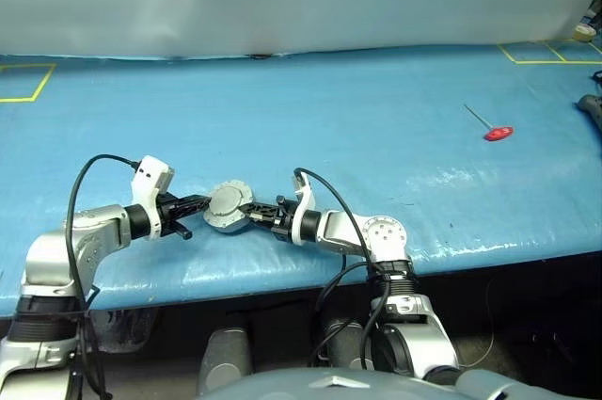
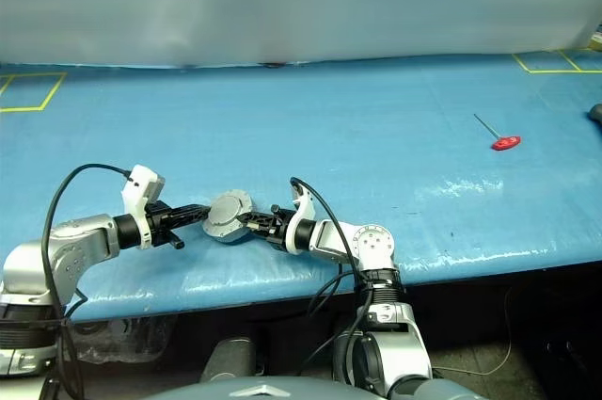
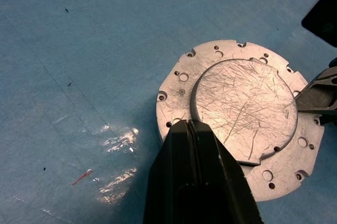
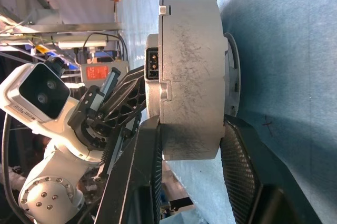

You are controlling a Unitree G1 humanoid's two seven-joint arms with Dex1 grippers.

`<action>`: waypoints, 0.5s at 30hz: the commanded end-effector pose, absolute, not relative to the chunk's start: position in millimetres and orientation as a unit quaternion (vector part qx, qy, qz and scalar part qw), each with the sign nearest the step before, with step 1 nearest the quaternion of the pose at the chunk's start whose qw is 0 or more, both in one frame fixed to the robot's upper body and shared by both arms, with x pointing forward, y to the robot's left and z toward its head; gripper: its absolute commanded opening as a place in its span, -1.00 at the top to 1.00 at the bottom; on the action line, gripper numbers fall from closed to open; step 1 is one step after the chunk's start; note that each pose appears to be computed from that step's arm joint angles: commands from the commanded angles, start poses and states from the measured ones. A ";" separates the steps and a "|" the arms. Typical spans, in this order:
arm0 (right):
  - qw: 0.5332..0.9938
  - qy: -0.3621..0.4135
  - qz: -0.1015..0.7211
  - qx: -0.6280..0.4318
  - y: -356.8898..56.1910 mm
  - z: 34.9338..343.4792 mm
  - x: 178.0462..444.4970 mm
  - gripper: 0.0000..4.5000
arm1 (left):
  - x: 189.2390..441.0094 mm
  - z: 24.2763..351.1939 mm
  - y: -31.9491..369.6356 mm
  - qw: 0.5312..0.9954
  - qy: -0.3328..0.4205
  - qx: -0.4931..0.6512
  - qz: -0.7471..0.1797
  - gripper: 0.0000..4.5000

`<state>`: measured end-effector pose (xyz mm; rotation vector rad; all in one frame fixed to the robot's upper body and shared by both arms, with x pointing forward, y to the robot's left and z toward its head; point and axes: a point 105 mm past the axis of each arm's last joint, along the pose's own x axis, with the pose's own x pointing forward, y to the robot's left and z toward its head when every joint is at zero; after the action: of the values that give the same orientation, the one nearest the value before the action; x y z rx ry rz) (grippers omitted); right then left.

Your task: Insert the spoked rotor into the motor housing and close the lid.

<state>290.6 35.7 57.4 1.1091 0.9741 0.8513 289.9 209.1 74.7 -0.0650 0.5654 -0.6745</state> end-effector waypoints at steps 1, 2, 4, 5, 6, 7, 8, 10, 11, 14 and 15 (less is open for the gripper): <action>0.623 0.398 0.416 0.529 72.5 88.8 285.7 0.46 | 278.2 65.8 193.1 0.887 0.290 -0.049 -0.357 1.00; 0.624 0.399 0.416 0.529 72.5 88.5 285.5 0.46 | 278.0 66.0 193.0 0.887 0.289 -0.051 -0.356 1.00; 0.624 0.399 0.415 0.529 72.4 88.2 285.4 0.46 | 277.6 67.7 192.7 0.890 0.282 -0.054 -0.355 1.00; 0.624 0.398 0.415 0.529 72.2 88.3 285.5 0.46 | 277.8 69.7 192.5 0.892 0.276 -0.056 -0.353 1.00; 0.624 0.397 0.415 0.530 71.7 88.5 285.7 0.46 | 278.1 73.0 192.2 0.896 0.267 -0.059 -0.351 1.00; 0.624 0.396 0.414 0.531 70.8 88.7 286.0 0.46 | 278.2 76.9 191.8 0.899 0.256 -0.061 -0.349 1.00; 0.625 0.395 0.413 0.532 69.3 88.7 286.6 0.46 | 278.3 82.7 191.0 0.904 0.241 -0.064 -0.347 1.00; 0.627 0.390 0.410 0.536 66.1 89.0 288.0 0.46 | 278.4 94.5 189.7 0.914 0.208 -0.074 -0.340 1.00; 0.627 0.387 0.408 0.539 64.0 89.7 289.1 0.46 | 278.6 100.9 189.9 0.921 0.189 -0.079 -0.332 1.00; 0.629 0.373 0.402 0.551 55.8 92.5 294.0 0.46 | 276.5 123.2 193.0 0.942 0.119 -0.112 -0.295 1.00; 0.630 0.369 0.399 0.554 53.0 93.5 295.7 0.46 | 275.0 129.2 194.9 0.947 0.097 -0.127 -0.279 1.00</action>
<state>298.8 30.5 63.8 1.1547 0.9225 0.8231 276.1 189.5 102.6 -0.2630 0.3164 -0.6024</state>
